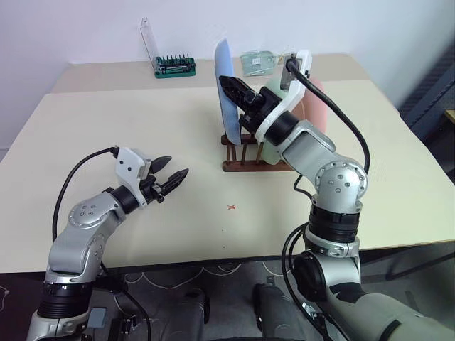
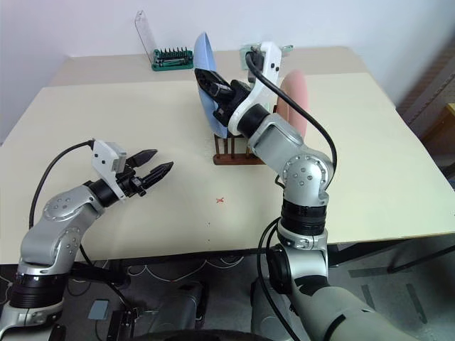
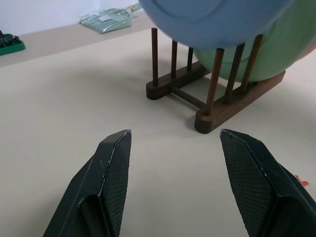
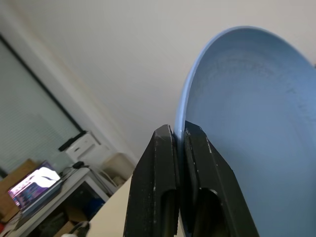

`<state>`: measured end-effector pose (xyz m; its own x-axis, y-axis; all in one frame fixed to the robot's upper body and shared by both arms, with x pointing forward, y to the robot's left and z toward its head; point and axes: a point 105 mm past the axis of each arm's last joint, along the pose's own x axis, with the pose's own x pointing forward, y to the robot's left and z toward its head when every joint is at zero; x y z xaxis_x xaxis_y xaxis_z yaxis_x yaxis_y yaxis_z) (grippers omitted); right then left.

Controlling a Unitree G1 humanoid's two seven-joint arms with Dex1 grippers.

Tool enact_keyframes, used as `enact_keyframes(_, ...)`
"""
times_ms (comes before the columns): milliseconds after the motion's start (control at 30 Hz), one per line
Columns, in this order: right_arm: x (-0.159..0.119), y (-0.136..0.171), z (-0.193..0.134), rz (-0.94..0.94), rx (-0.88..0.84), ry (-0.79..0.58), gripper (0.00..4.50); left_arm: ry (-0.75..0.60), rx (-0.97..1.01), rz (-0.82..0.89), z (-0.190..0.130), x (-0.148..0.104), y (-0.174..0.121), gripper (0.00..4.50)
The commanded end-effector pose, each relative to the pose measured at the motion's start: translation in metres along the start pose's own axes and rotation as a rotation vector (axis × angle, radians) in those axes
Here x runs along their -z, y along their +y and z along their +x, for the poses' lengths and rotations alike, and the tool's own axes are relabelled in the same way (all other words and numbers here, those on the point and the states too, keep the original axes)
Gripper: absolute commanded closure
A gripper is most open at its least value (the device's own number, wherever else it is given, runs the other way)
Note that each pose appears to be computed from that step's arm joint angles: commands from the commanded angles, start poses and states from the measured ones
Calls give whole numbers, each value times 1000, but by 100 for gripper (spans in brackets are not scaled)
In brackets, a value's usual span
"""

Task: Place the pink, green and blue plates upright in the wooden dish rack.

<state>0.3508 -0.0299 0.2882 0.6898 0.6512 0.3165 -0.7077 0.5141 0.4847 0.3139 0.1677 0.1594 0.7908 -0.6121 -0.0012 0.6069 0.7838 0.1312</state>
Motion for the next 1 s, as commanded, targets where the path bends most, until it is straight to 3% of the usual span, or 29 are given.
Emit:
enact_keyframes(33, -3, -1, 1, 35, 17, -10, 450, -31, 2, 28, -2, -7, -1, 159)
enact_keyframes(233, 4, -16, 1, 96, 98, 19, 450, -28, 1, 33, -2, -6, 0, 159)
enact_keyframes(333, 5, -16, 2, 99, 104, 29, 348, -28, 0, 34, -1, -5, 1, 152)
enact_keyframes(533, 3, -12, 3, 25, 96, 40, 54, -25, -1, 31, -1, 1, 4, 152)
enact_keyframes(767, -10, -4, 2, -192, 72, 44, 54, -25, 3, 30, -1, 5, 5, 152)
enact_keyframes(1000, -46, 20, -9, -540, -35, 38, 54, -31, 10, 28, 0, 8, 2, 152)
